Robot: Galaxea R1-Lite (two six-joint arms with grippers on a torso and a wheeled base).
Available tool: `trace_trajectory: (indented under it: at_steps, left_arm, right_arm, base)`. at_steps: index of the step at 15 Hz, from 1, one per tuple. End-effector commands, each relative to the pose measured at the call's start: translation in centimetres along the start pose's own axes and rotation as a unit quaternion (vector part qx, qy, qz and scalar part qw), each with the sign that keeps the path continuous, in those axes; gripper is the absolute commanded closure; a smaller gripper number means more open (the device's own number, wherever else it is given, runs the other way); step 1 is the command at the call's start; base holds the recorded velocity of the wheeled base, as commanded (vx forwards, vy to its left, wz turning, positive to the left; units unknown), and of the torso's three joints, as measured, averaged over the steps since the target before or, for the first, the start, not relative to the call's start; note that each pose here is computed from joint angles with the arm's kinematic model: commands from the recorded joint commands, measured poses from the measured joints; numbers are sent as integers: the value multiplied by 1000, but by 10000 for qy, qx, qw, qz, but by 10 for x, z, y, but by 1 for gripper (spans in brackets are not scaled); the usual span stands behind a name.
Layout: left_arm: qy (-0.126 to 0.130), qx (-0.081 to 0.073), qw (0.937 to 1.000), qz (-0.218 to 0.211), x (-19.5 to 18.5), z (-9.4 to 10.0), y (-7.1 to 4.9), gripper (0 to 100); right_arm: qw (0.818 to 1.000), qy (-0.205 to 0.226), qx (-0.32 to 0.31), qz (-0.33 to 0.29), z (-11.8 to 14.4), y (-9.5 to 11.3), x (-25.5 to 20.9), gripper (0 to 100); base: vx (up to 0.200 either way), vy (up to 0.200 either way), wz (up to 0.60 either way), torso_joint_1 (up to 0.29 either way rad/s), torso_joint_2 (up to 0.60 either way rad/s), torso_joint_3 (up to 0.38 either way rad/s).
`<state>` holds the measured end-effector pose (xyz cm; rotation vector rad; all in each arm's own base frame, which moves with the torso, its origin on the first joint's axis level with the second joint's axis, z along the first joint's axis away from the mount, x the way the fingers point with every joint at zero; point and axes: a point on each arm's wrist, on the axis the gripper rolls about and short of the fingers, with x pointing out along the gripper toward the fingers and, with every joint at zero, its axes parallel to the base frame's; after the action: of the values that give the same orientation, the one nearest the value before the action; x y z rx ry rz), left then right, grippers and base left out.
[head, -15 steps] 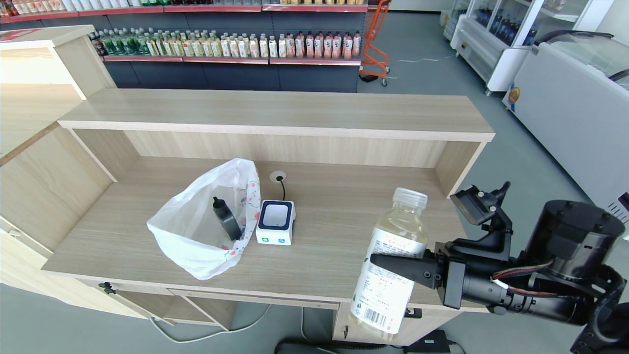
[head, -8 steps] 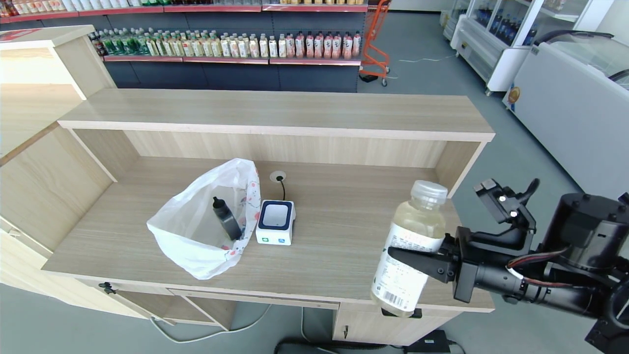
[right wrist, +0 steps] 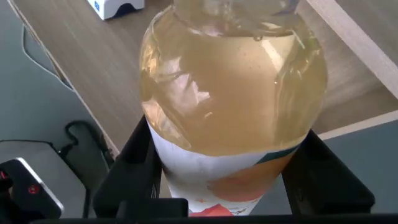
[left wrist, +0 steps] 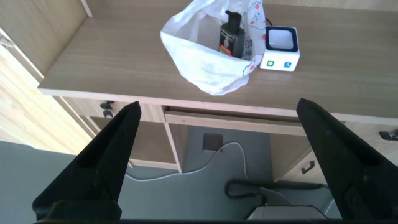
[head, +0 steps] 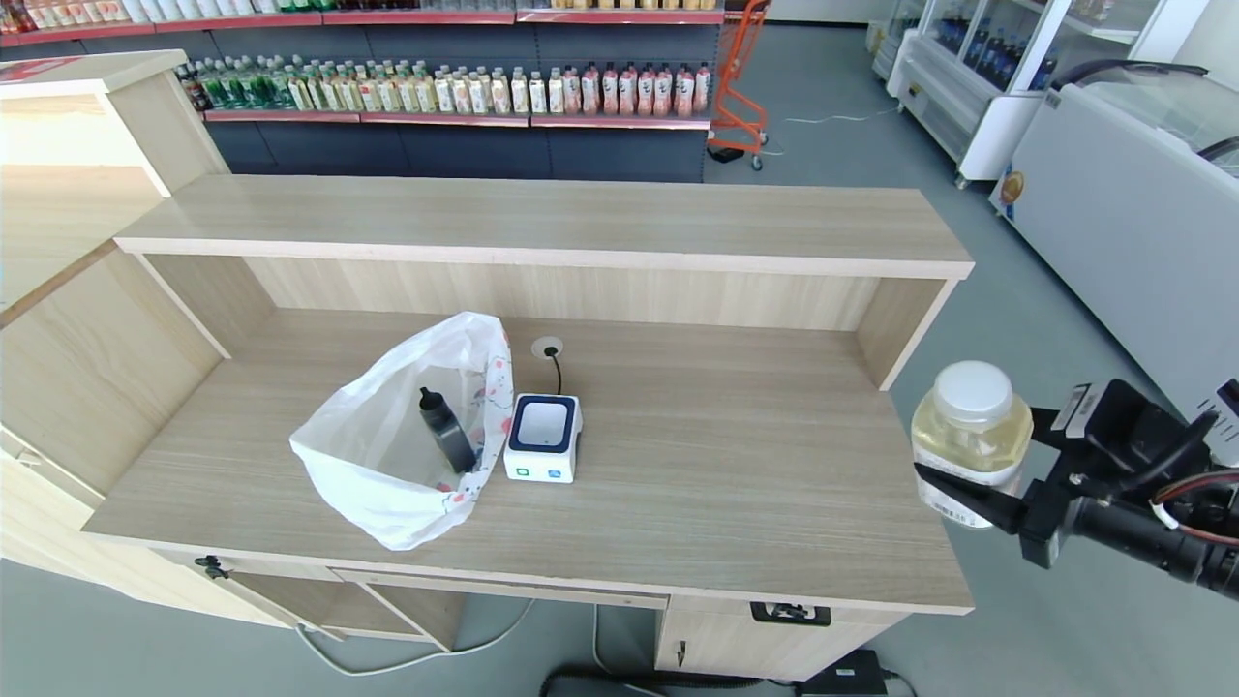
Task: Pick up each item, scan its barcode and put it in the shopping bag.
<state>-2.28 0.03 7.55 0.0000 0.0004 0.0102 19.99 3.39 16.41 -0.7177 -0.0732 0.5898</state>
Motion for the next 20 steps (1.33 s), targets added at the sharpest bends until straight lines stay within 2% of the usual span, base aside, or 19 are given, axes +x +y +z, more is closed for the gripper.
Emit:
trace_trajectory:
  at_steps: [1, 5, 6, 11, 20]
  left_arm:
    - [-2, 0, 10000, 3, 0, 0, 0, 0]
    - [-2, 0, 10000, 3, 0, 0, 0, 0]
    - [-2, 0, 10000, 3, 0, 0, 0, 0]
    - [-2, -8, 10000, 3, 0, 0, 0, 0]
    - [-2, 8, 10000, 3, 0, 0, 0, 0]
  right_arm:
    - [9961, 68, -838, -279, 4, -5, -6, 100]
    - [9829, 113, -1776, -464, 8, -9, -9, 100]
    - [9820, 108, -1823, -485, 9, -8, -11, 100]
    - [9798, 137, -1866, -702, 14, -9, -21, 100]
    - [9892, 54, -1379, -491, 10, -5, -18, 100]
  base:
    - [0, 0, 0, 0, 0, 0]
    - [0, 0, 0, 0, 0, 0]
    - [0, 0, 0, 0, 0, 0]
    - [0, 0, 0, 0, 0, 0]
    - [0, 200, 0, 3, 4, 1]
